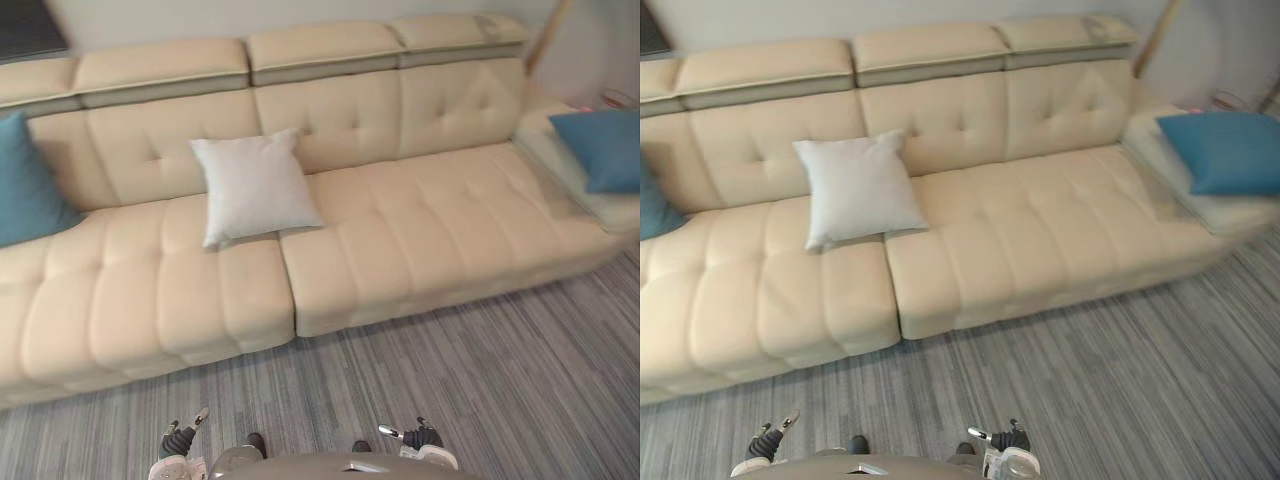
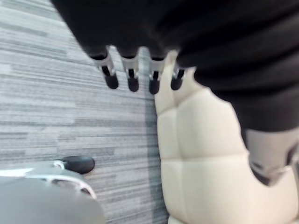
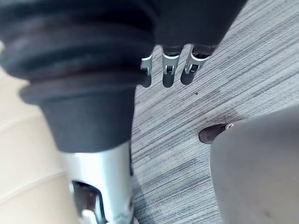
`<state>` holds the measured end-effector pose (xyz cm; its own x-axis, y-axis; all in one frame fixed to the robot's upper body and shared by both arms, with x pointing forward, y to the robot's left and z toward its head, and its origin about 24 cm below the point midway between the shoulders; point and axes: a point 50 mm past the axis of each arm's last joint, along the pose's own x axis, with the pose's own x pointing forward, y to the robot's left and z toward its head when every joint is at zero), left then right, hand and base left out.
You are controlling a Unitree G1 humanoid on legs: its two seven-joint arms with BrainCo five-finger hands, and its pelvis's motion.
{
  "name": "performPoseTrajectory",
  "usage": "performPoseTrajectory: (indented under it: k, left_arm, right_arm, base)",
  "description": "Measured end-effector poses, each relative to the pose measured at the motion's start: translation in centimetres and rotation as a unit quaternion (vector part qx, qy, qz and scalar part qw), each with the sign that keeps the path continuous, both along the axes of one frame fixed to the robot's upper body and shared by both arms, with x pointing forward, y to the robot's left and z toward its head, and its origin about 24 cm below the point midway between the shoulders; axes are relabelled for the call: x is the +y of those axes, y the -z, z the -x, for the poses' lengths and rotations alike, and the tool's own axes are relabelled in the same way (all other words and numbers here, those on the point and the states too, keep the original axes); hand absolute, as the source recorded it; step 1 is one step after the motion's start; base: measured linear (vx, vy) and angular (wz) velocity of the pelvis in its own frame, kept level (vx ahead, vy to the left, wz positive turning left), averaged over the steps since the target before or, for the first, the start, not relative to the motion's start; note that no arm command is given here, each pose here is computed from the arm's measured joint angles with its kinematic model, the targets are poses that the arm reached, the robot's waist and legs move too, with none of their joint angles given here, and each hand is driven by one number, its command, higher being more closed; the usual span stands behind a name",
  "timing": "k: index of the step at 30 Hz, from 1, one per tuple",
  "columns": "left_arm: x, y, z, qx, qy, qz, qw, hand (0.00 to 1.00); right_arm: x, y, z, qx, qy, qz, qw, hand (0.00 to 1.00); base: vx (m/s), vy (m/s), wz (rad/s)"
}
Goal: Pick up cushions and gather them together orderly.
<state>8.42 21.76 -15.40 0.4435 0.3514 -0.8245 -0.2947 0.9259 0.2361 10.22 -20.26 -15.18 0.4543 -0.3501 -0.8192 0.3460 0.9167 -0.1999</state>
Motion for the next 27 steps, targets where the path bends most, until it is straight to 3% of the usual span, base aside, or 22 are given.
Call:
performPoseTrajectory:
  k: [7,11,27]
  left_arm:
    - [-2.0,-0.6,-3.8,-0.038,0.067,0.011,0.997,0.00]
    - [-2.0,-0.8,-4.2,-0.043,0.076,0.008,0.996,0.00]
    - [-3.9,-0.5,-4.0,-0.039,0.084,0.036,0.995,0.00]
  right_arm:
    - [0.0,-1.3,-4.2,-0.048,-0.037,0.009,0.998,0.00]
    - [-0.1,-1.4,-4.4,-0.048,-0.058,0.018,0.997,0.00]
    - [-2.7,-1.1,-2.6,-0.013,-0.040,0.045,0.998,0.00]
  base:
    - [-0.09,-0.011,-1.76]
    - [-0.11,-0.128,-1.73]
    - [0.07,-0.069,-0.63]
